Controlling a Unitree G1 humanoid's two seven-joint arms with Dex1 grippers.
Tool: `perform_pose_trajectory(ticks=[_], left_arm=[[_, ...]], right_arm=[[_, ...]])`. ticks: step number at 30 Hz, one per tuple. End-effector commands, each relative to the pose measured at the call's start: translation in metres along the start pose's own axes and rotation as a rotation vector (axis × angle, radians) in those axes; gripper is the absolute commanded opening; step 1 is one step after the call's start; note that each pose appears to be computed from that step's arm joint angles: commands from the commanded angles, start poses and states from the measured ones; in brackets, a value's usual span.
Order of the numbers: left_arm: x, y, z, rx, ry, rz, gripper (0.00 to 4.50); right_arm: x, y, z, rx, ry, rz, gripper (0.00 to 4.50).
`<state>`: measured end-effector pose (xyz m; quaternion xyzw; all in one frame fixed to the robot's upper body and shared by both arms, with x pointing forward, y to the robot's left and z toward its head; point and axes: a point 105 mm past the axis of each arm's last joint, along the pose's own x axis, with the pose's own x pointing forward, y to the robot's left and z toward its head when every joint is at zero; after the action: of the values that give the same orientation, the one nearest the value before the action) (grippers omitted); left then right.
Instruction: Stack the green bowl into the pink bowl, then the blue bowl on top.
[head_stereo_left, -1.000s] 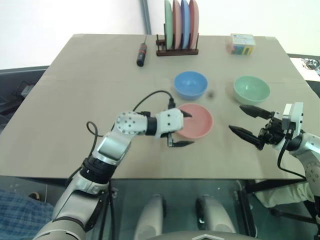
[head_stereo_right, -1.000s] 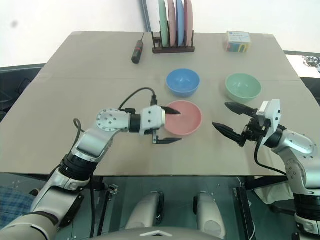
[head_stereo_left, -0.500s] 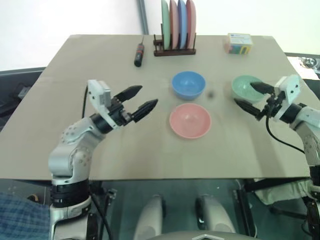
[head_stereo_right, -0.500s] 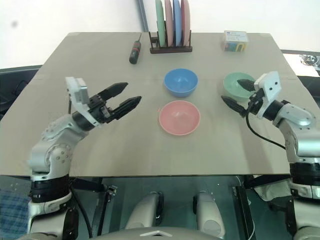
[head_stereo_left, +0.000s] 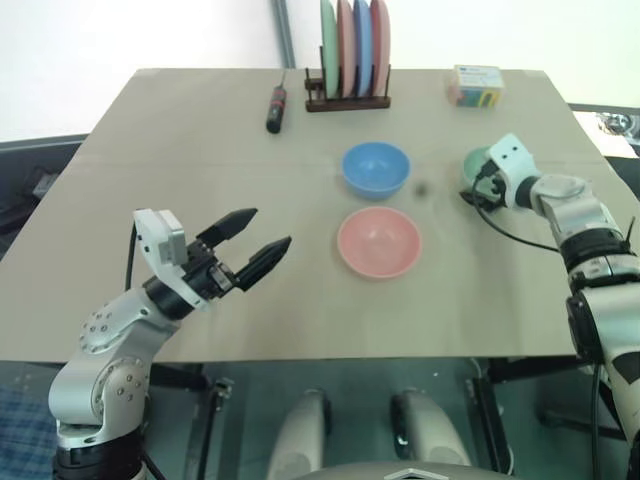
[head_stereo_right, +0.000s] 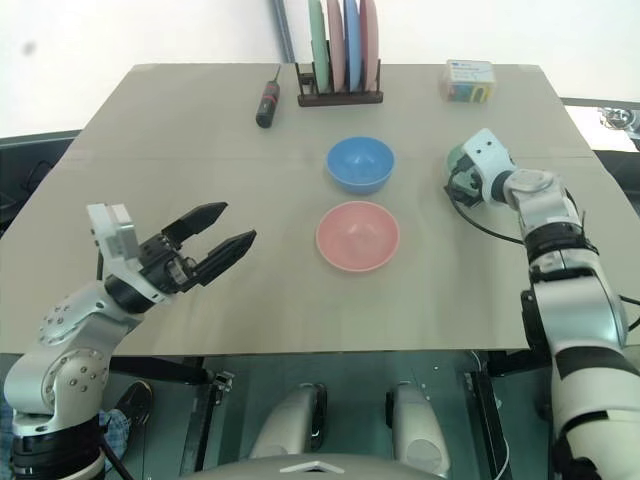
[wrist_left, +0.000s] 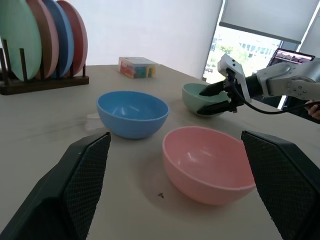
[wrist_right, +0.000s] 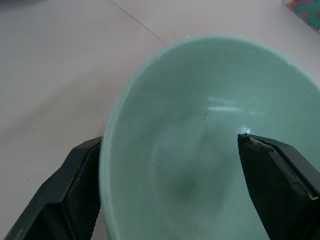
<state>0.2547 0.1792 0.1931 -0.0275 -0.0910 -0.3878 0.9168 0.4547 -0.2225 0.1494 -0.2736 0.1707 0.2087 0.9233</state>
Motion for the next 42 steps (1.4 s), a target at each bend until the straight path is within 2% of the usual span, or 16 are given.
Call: perform_pose_trajectory(ticks=[1, 5, 8, 13, 17, 20, 24, 27, 31, 33, 34, 35, 36, 38, 39, 42], left_arm=[[-0.003, -0.008, 0.012, 0.056, -0.028, -0.016, 4.5], [-0.003, -0.01, 0.011, 0.05, -0.028, -0.021, 4.5], [-0.002, -0.01, 0.01, 0.047, -0.025, -0.024, 4.5], [-0.001, -0.009, 0.009, 0.042, -0.022, -0.036, 4.5], [0.0, -0.007, 0.007, 0.041, -0.014, -0.04, 4.5], [0.0, -0.006, 0.006, 0.041, -0.005, -0.048, 4.5], [-0.001, -0.007, 0.005, 0.043, 0.006, -0.061, 4.5], [-0.001, -0.007, 0.002, 0.055, 0.038, -0.077, 4.5], [-0.001, -0.005, -0.003, 0.058, 0.062, -0.097, 4.5], [0.0, -0.004, -0.006, 0.062, 0.077, -0.106, 4.5], [0.001, -0.004, -0.007, 0.063, 0.081, -0.109, 4.5], [0.001, -0.004, -0.007, 0.062, 0.082, -0.113, 4.5], [0.001, -0.004, -0.008, 0.062, 0.082, -0.117, 4.5], [0.001, -0.004, -0.008, 0.061, 0.082, -0.121, 4.5], [0.002, -0.003, -0.008, 0.061, 0.081, -0.122, 4.5], [0.002, -0.003, -0.008, 0.062, 0.078, -0.121, 4.5]], right_arm=[[-0.002, -0.006, 0.012, -0.041, -0.025, -0.005, 2.55], [-0.002, -0.004, 0.012, -0.048, -0.026, 0.005, 1.26], [-0.002, -0.004, 0.012, -0.057, -0.029, 0.013, 0.01], [-0.004, -0.001, 0.02, -0.093, -0.067, 0.05, 0.01], [-0.011, 0.009, 0.054, -0.079, -0.247, 0.156, 0.01], [-0.036, 0.033, 0.092, -0.197, -0.457, 0.35, 0.01], [-0.081, 0.072, 0.118, -0.315, -0.615, 0.547, 0.01], [-0.115, 0.108, 0.121, -0.392, -0.641, 0.685, 0.01], [-0.142, 0.15, 0.113, -0.465, -0.615, 0.829, 0.01], [-0.141, 0.164, 0.104, -0.524, -0.568, 0.837, 0.85], [-0.141, 0.167, 0.101, -0.542, -0.553, 0.834, 0.95], [-0.138, 0.168, 0.101, -0.553, -0.544, 0.814, 1.32], [-0.135, 0.168, 0.102, -0.561, -0.54, 0.792, 1.89], [-0.131, 0.168, 0.104, -0.574, -0.539, 0.763, 2.61], [-0.13, 0.167, 0.107, -0.57, -0.546, 0.749, 3.14], [-0.124, 0.159, 0.116, -0.531, -0.565, 0.687, 4.1]])
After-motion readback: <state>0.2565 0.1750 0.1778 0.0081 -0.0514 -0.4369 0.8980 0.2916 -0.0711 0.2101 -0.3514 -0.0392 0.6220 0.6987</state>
